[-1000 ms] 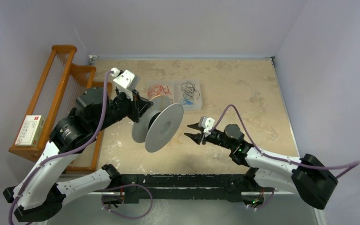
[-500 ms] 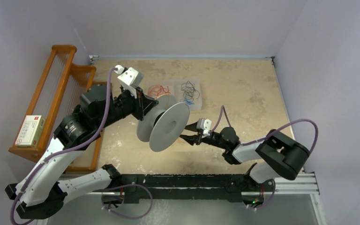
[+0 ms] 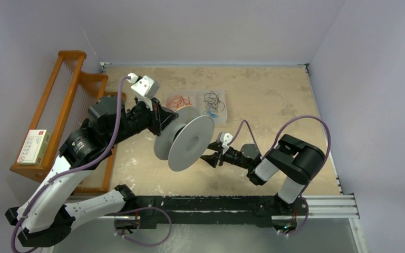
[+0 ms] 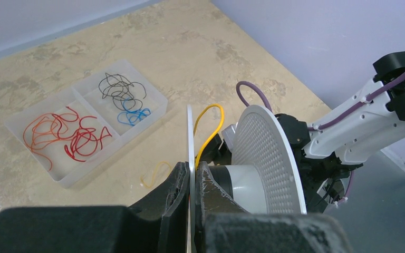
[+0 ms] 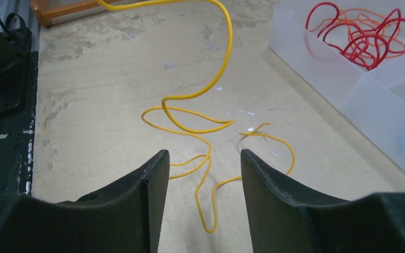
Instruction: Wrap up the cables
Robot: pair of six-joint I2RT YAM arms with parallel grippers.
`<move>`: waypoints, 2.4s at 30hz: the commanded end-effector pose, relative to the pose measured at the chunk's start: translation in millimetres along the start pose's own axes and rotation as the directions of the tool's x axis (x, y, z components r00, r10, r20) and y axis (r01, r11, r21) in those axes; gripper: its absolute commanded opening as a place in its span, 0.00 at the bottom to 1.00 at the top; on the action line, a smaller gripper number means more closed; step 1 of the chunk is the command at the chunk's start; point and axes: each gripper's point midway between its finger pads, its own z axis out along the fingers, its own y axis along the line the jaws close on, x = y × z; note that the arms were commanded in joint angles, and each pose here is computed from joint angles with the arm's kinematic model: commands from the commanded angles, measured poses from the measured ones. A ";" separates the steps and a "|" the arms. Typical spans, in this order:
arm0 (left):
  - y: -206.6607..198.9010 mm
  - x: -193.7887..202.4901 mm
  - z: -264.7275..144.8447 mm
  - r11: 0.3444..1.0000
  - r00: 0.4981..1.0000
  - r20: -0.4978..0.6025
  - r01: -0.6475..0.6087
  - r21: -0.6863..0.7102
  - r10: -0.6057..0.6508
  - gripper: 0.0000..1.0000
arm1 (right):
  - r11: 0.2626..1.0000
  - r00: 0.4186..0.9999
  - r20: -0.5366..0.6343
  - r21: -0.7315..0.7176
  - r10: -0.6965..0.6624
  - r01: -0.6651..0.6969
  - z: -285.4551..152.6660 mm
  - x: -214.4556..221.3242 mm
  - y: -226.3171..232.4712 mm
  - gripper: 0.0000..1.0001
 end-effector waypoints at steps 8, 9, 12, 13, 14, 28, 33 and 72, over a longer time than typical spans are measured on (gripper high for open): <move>-17.6 -48.4 -18.4 0.998 0.985 0.175 0.003 0.066 -0.015 0.00 | 0.985 0.867 0.470 0.043 -0.168 0.168 1.8 -127.9 1.7 0.59; -17.6 -47.9 -18.6 0.998 0.985 0.173 0.003 0.066 -0.014 0.00 | 0.983 0.860 0.478 0.043 -0.177 0.178 1.5 -131.5 2.6 0.59; -17.6 -47.9 -19.2 0.998 0.985 0.175 0.002 0.067 -0.014 0.00 | 0.979 0.848 0.495 0.031 -0.192 0.203 3.1 -138.9 6.0 0.59; -17.8 -47.7 -19.3 0.998 0.985 0.174 0.002 0.067 -0.013 0.00 | 0.978 0.846 0.497 0.027 -0.194 0.208 4.4 -140.4 6.5 0.59; -17.8 -47.8 -19.3 0.998 0.985 0.175 0.002 0.068 -0.013 0.00 | 0.977 0.843 0.501 0.022 -0.196 0.214 5.1 -141.6 7.4 0.58; -14.4 -46.9 -15.9 0.999 0.983 0.184 0.015 0.053 -0.024 0.00 | 0.971 0.848 0.503 -0.066 -0.165 0.228 5.8 -138.7 22.8 0.03; -4.5 -57.2 -10.0 0.997 0.965 0.251 0.081 0.006 -0.079 0.00 | 0.971 0.864 0.490 -0.125 -0.120 0.205 -6.6 -133.7 37.9 0.00; 108.1 -37.7 63.5 0.831 0.955 0.295 0.141 -0.539 0.030 0.00 | 0.840 0.905 0.368 -0.405 -0.211 0.361 -13.0 -195.3 231.2 0.00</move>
